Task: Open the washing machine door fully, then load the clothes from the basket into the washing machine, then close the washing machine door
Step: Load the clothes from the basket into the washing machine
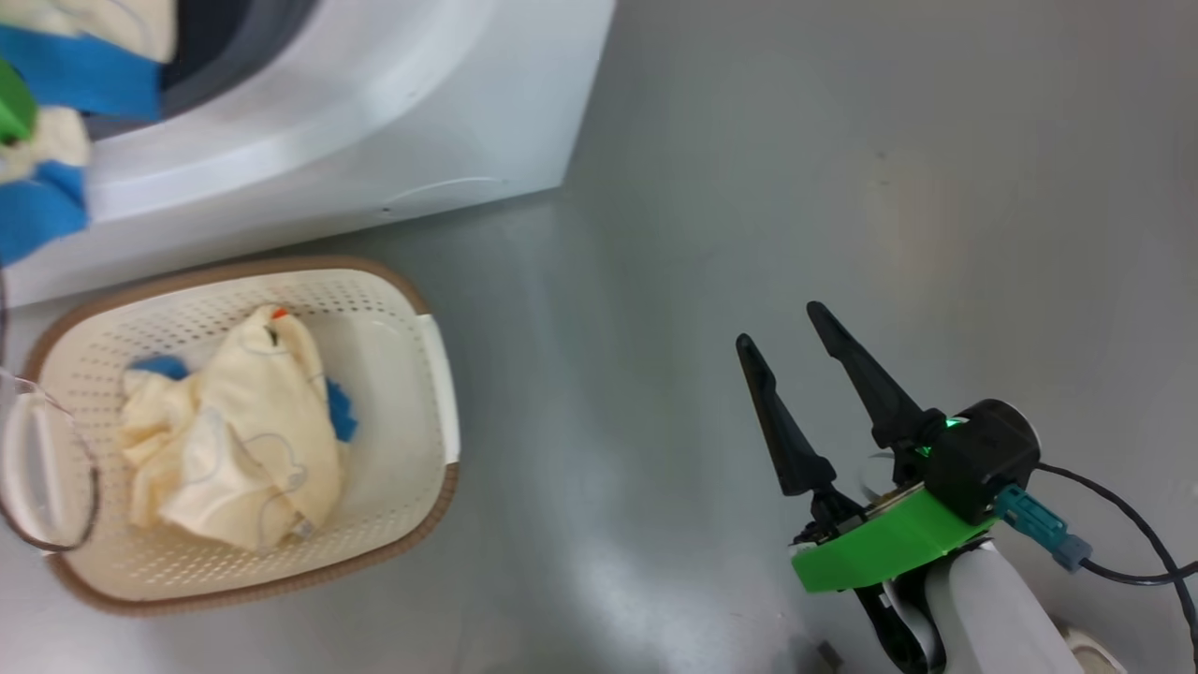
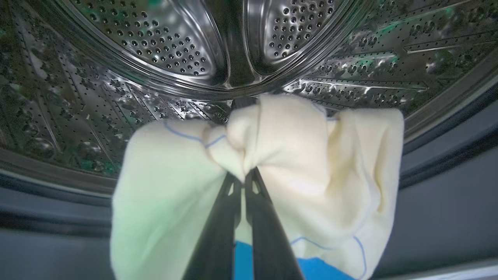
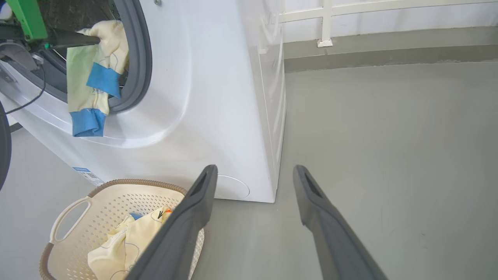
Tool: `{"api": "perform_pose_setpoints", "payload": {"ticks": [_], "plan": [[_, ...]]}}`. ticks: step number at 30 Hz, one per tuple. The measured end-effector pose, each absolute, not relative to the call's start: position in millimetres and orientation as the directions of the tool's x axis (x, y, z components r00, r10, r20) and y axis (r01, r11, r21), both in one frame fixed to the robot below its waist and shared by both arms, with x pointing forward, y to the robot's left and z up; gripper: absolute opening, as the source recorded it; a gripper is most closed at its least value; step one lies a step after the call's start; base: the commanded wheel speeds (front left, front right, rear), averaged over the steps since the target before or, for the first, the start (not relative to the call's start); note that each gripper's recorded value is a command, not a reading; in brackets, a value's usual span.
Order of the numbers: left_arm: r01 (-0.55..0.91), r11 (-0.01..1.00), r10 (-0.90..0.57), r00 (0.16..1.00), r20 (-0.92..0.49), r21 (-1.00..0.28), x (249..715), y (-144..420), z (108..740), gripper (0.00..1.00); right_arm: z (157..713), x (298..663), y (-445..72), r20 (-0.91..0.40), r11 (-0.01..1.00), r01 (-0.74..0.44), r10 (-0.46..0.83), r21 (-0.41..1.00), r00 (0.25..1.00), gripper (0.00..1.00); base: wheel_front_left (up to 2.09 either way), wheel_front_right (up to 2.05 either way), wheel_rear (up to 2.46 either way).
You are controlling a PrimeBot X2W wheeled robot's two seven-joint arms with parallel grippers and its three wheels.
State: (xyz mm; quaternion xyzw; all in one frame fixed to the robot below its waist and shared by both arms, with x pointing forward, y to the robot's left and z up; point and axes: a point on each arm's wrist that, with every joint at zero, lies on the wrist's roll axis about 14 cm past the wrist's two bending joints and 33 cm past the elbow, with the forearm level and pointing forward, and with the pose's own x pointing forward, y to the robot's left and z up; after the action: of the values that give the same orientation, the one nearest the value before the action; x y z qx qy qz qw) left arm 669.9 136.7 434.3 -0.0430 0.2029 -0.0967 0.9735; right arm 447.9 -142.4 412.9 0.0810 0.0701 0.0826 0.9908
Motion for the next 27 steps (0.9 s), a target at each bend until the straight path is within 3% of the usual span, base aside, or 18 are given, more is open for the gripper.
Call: {"api": "perform_pose_setpoints", "payload": {"ticks": [8, 18, 27], "plan": [[0.158, 0.983, -0.176, 0.951, -0.254, -0.091, 706, 126, 454, 0.00, 408, 448, -147, -0.139, 0.974, -0.142, 0.167, 0.175, 0.976, 1.00, 0.00, 0.00, 0.00], [0.140, 0.990, -0.140, 0.988, 0.059, -0.002, 747, 130, 507, 0.00, 397, 441, -157, -0.183, 0.979, -0.109, 0.141, 0.172, 0.973, 1.00, 0.00, 0.00, 0.00], [0.091, 0.995, -0.096, 0.990, -0.106, -0.048, 746, 138, 446, 0.00, 391, 445, -158, -0.192, 0.979, -0.107, 0.141, 0.174, 0.971, 1.00, 0.00, 0.00, 0.00]]}}
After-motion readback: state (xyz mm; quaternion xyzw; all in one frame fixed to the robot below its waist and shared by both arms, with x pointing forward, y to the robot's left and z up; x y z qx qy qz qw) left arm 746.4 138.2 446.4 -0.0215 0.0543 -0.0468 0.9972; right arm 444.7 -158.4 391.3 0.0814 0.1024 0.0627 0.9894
